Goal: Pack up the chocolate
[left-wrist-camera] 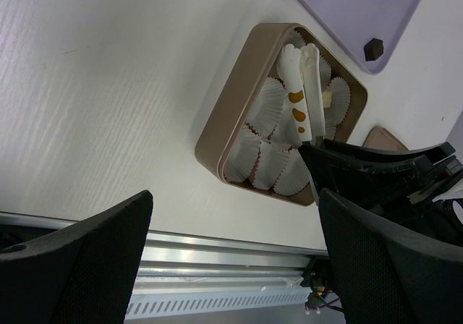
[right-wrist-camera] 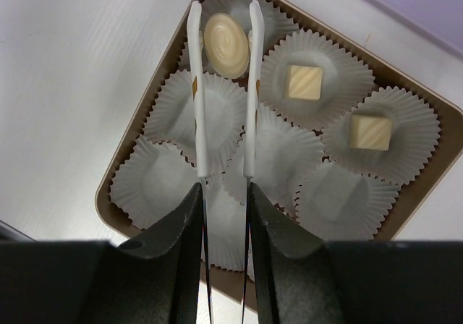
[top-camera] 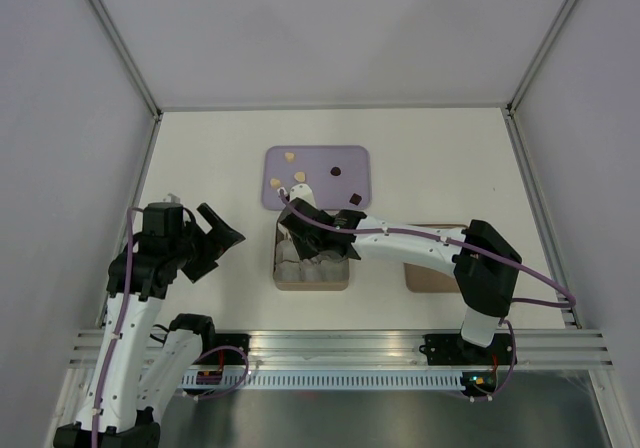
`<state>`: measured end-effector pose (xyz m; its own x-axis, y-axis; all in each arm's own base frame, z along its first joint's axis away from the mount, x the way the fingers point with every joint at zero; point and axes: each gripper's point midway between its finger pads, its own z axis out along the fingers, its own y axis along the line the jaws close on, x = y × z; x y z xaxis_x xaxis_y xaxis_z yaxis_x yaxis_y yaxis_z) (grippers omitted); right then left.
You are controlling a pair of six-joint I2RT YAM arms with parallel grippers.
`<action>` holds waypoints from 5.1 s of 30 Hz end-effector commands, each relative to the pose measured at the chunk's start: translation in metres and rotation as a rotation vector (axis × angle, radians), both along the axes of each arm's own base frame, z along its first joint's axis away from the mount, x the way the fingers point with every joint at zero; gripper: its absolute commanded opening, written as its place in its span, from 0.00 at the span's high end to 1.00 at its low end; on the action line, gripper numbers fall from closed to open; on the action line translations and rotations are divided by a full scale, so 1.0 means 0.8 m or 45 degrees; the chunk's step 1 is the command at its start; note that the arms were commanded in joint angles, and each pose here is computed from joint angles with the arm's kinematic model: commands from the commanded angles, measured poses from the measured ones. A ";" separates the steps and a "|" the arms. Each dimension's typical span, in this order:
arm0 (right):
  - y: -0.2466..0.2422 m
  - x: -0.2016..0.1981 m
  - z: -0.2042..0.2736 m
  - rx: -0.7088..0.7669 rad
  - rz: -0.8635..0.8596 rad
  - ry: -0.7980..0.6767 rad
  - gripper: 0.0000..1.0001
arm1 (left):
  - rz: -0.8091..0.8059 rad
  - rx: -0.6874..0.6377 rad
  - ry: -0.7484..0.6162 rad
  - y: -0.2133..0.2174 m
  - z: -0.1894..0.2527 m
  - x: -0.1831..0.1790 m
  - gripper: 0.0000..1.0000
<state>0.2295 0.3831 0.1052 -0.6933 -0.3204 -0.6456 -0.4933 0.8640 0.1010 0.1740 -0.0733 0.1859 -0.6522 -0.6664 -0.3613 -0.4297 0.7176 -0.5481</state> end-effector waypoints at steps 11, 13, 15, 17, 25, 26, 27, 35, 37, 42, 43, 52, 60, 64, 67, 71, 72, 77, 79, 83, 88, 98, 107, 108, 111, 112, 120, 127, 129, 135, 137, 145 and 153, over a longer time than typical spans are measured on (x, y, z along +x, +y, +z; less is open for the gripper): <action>0.004 0.012 0.002 0.011 -0.002 -0.073 0.98 | -0.003 -0.015 0.032 -0.003 -0.002 -0.003 0.00; 0.004 0.012 0.002 0.010 -0.001 -0.077 0.98 | -0.005 -0.017 0.030 -0.004 -0.002 -0.003 0.00; 0.004 0.014 0.004 0.013 -0.007 -0.084 0.98 | -0.007 -0.017 0.030 -0.004 -0.002 -0.003 0.01; 0.005 0.015 0.004 0.013 -0.007 -0.084 0.98 | -0.003 -0.015 0.032 -0.003 -0.002 -0.003 0.00; 0.011 0.020 0.004 0.021 -0.001 -0.105 0.98 | -0.004 -0.020 0.028 -0.004 -0.003 -0.005 0.00; 0.012 0.021 0.003 0.017 0.004 -0.108 0.98 | -0.003 -0.021 0.031 -0.004 -0.004 -0.005 0.01; 0.013 0.022 0.005 0.017 0.006 -0.113 0.98 | -0.002 -0.023 0.027 -0.004 -0.003 -0.005 0.00; 0.007 0.021 -0.010 -0.010 0.013 -0.099 0.99 | 0.005 -0.024 0.024 -0.003 -0.003 -0.006 0.01; 0.004 0.022 -0.011 -0.015 0.010 -0.099 0.99 | 0.005 -0.023 0.026 -0.003 -0.004 -0.006 0.01; 0.001 0.020 -0.016 -0.028 0.018 -0.090 0.98 | 0.014 -0.023 0.027 -0.002 -0.004 -0.006 0.00; 0.000 0.020 -0.018 -0.033 0.016 -0.087 0.98 | 0.016 -0.023 0.025 -0.002 -0.004 -0.006 0.01; -0.001 0.014 -0.023 -0.033 0.036 -0.062 0.96 | 0.021 -0.016 0.028 -0.001 -0.005 -0.005 0.00; 0.007 0.016 -0.025 -0.039 0.046 -0.058 0.93 | 0.025 -0.010 0.039 0.000 -0.009 -0.006 0.00; 0.005 0.017 -0.027 -0.050 0.045 -0.058 0.88 | 0.026 -0.009 0.039 0.000 -0.009 -0.006 0.00; 0.003 0.017 -0.030 -0.068 0.047 -0.053 0.86 | 0.026 -0.006 0.038 0.001 -0.009 -0.006 0.00; 0.002 0.019 -0.025 -0.067 0.039 -0.066 0.83 | 0.024 -0.009 0.039 0.000 -0.009 -0.006 0.00; 0.002 0.019 -0.025 -0.066 0.040 -0.064 0.80 | 0.026 -0.009 0.037 0.000 -0.009 -0.006 0.00; 0.007 0.021 -0.017 -0.058 0.050 -0.079 0.75 | 0.028 -0.011 0.034 0.000 -0.008 -0.006 0.00; 0.007 0.022 -0.017 -0.061 0.051 -0.081 0.73 | 0.025 -0.013 0.038 0.000 -0.009 -0.006 0.00; 0.007 0.021 -0.016 -0.059 0.049 -0.077 0.70 | 0.026 -0.016 0.035 -0.001 -0.008 -0.007 0.00; 0.008 0.022 -0.013 -0.063 0.049 -0.082 0.68 | 0.028 -0.013 0.036 0.000 -0.008 -0.008 0.01; 0.005 0.022 -0.015 -0.073 0.038 -0.076 0.62 | 0.030 -0.007 0.035 0.001 -0.008 -0.008 0.00; 0.005 0.023 -0.011 -0.066 0.038 -0.086 0.59 | 0.030 -0.008 0.033 0.001 -0.007 -0.008 0.00; 0.007 0.025 -0.008 -0.057 0.037 -0.093 0.59 | 0.030 -0.007 0.037 0.001 -0.008 -0.008 0.01; 0.008 0.026 -0.003 -0.053 0.038 -0.102 0.60 | 0.031 -0.010 0.036 0.001 -0.007 -0.009 0.00; 0.008 0.027 0.001 -0.049 0.035 -0.107 0.63 | 0.032 -0.012 0.032 0.001 -0.006 -0.009 0.00; 0.003 0.026 0.029 0.009 -0.016 -0.124 0.63 | 0.041 -0.005 0.024 0.003 -0.003 -0.009 0.00; -0.015 0.010 0.042 0.038 -0.025 -0.091 0.64 | 0.041 0.003 0.026 0.004 -0.001 -0.007 0.01; -0.022 0.006 0.051 0.040 -0.021 -0.093 0.64 | 0.040 0.003 0.026 0.004 -0.001 -0.007 0.00; -0.036 -0.001 0.093 0.093 -0.023 -0.116 0.65 | 0.043 -0.006 0.024 0.002 0.001 -0.006 0.00; -0.039 -0.003 0.107 0.104 -0.018 -0.124 0.65 | 0.044 -0.011 0.021 0.002 0.003 -0.006 0.00; -0.038 0.048 0.151 0.169 -0.047 -0.157 0.65 | 0.050 -0.026 0.021 0.000 0.009 -0.003 0.00; -0.052 0.124 0.120 0.022 -0.065 -0.084 0.65 | 0.067 -0.018 0.017 0.002 0.012 0.001 0.00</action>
